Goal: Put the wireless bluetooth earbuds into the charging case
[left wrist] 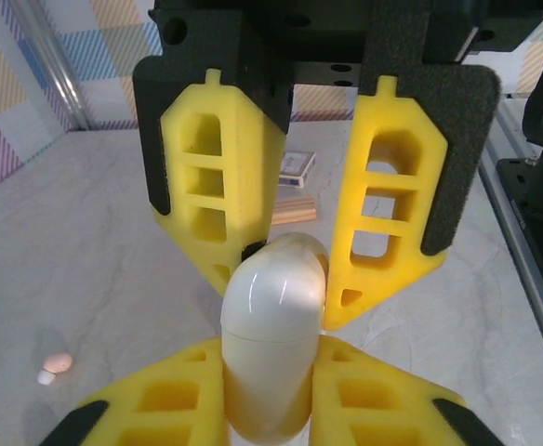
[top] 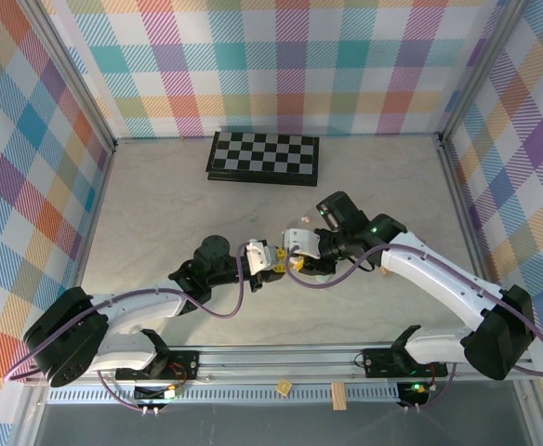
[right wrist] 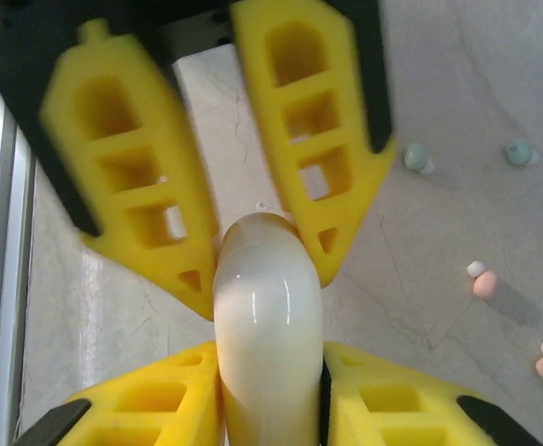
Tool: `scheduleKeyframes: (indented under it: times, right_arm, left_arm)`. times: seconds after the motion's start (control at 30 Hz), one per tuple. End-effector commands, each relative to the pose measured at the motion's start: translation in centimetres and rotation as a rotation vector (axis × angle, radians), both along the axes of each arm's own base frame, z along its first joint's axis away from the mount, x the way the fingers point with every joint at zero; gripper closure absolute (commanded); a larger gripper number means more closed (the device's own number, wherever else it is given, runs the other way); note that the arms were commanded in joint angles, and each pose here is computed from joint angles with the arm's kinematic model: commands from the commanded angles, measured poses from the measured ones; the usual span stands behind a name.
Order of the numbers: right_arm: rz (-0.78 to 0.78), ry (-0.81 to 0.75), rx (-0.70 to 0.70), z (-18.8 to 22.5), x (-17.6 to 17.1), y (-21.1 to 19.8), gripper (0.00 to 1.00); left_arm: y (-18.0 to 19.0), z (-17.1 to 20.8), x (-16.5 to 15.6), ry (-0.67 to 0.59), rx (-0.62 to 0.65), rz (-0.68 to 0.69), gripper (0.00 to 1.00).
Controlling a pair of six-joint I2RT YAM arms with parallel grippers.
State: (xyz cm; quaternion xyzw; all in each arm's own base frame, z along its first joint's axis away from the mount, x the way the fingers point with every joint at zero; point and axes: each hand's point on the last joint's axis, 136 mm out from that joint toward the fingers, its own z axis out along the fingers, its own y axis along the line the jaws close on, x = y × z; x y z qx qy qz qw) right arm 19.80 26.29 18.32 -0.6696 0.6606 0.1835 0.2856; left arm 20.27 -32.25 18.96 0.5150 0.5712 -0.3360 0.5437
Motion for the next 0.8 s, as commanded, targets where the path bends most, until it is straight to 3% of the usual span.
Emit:
scheduleKeyframes:
  times: [0.0,0.1,0.13,0.17,0.27,0.4,0.53,0.77]
  right_arm:
    - [-0.041,-0.016,0.089,1.0,1.0,0.1,0.73]
    - [-0.122,-0.003,0.166,1.3,2.8,-0.1,0.75]
    - [-0.158,0.003,0.186,1.3,3.6,-0.1,0.77]
    - [-0.196,0.013,0.206,1.2,4.4,-0.2,0.77]
    - [-0.400,0.080,0.310,1.3,8.6,-0.9,0.80]
    - [-0.710,0.295,0.455,0.1,14.0,-1.6,0.80]
    - [-1.001,0.474,0.440,-3.3,18.7,-2.0,0.79]
    - [-1.233,0.697,0.417,-8.6,23.7,-1.2,0.79]
  left_arm:
    - [0.4,2.3,0.0,-0.065,-0.070,0.018,0.61]
    - [1.2,2.3,0.4,-0.075,-0.086,0.069,0.41]
    - [1.5,2.4,0.7,-0.077,-0.097,0.097,0.25]
    - [1.8,2.3,0.9,-0.077,-0.105,0.122,0.02]
    - [3.0,1.8,1.9,-0.079,-0.129,0.218,0.00]
    - [4.5,1.1,3.2,-0.080,-0.131,0.340,0.00]
    - [6.0,0.6,4.0,-0.074,-0.133,0.433,0.00]
    - [8.2,-0.3,3.8,-0.040,-0.089,0.516,0.00]
